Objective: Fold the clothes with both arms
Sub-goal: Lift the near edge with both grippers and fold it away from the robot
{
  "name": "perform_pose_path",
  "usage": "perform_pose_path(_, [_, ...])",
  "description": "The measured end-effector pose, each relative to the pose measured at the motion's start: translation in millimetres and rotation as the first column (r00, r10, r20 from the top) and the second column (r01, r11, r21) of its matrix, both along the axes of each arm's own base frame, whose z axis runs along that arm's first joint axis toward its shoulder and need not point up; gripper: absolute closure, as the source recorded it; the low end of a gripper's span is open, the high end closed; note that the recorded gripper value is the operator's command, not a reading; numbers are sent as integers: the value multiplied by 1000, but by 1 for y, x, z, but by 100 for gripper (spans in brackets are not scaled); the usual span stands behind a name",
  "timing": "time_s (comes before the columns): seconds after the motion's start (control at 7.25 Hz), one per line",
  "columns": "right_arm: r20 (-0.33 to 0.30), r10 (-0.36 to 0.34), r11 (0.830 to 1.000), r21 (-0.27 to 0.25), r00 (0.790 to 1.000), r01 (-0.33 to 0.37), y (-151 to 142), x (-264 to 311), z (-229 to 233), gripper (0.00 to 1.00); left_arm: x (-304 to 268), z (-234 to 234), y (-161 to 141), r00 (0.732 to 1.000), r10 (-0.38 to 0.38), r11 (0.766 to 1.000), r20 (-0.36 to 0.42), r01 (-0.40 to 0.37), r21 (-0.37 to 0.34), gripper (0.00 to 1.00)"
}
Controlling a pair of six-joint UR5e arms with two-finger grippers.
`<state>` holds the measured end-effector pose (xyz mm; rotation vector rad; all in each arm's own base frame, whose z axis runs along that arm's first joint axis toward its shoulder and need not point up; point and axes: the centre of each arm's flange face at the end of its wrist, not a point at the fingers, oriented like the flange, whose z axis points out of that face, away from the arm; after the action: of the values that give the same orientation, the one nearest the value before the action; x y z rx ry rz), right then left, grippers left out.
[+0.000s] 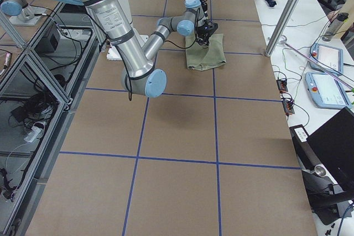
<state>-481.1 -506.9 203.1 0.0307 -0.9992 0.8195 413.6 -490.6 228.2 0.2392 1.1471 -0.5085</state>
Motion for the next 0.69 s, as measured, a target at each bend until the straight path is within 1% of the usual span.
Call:
perform_pose_path(0.14, [6,8,1000,3,1000,-8,-24,-18,9,100,9,13,-16,1000,-9,1000,-1,9,5,100])
perform_pose_path(0.28, [4,11,1000,0,1000,-11,-42,-31,17,100,20,24,-30,1000,-15,1000,-2,15,8,100])
perform_pose_path(0.41, [0,13,1000,-6,1000,-13,-55,-39,29,27,32,37,-44,1000,-20,1000,-3,20,10,96])
perform_pose_path(0.55, [-3,14,1000,-2,1000,-14,-74,-45,53,0,45,54,-65,999,-32,999,-3,32,15,50])
perform_pose_path(0.69, [-16,-5,1000,18,1000,5,-101,-50,79,0,53,69,-96,999,-48,998,22,48,32,45])
